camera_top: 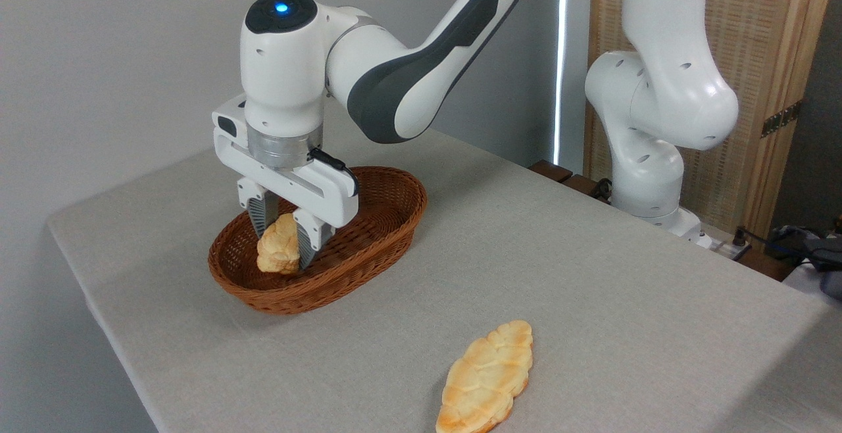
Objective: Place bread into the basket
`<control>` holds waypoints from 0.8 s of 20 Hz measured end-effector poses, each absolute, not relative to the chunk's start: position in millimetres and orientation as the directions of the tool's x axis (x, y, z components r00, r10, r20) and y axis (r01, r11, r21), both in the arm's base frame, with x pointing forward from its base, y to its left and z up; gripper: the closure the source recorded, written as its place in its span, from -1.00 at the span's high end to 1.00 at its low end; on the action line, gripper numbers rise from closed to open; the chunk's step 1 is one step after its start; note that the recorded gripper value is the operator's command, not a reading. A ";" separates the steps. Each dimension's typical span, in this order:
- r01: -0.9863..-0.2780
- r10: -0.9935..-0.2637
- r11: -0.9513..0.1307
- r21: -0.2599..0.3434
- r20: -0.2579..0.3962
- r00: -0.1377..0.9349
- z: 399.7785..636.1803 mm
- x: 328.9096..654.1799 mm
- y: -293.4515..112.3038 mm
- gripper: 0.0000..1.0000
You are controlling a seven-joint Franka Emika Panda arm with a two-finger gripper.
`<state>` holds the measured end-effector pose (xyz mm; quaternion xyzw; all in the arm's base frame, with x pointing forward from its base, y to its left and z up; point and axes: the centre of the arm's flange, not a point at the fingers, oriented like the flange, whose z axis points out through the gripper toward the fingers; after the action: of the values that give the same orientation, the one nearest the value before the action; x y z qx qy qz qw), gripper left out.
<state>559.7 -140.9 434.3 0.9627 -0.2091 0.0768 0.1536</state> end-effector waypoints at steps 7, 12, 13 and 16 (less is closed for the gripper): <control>-0.406 -0.342 -0.862 0.303 0.244 0.908 447.3 564.4 -142.6 1.00; -0.397 -0.304 -0.868 0.297 0.314 0.899 493.8 576.3 -125.2 1.00; -0.391 -0.298 -0.869 0.303 0.310 0.903 508.5 576.9 -113.9 1.00; -0.426 -0.346 -0.853 0.302 0.286 0.894 560.0 574.2 -73.0 1.00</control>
<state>574.2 -73.0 560.0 0.9560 -0.2019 0.1111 0.1815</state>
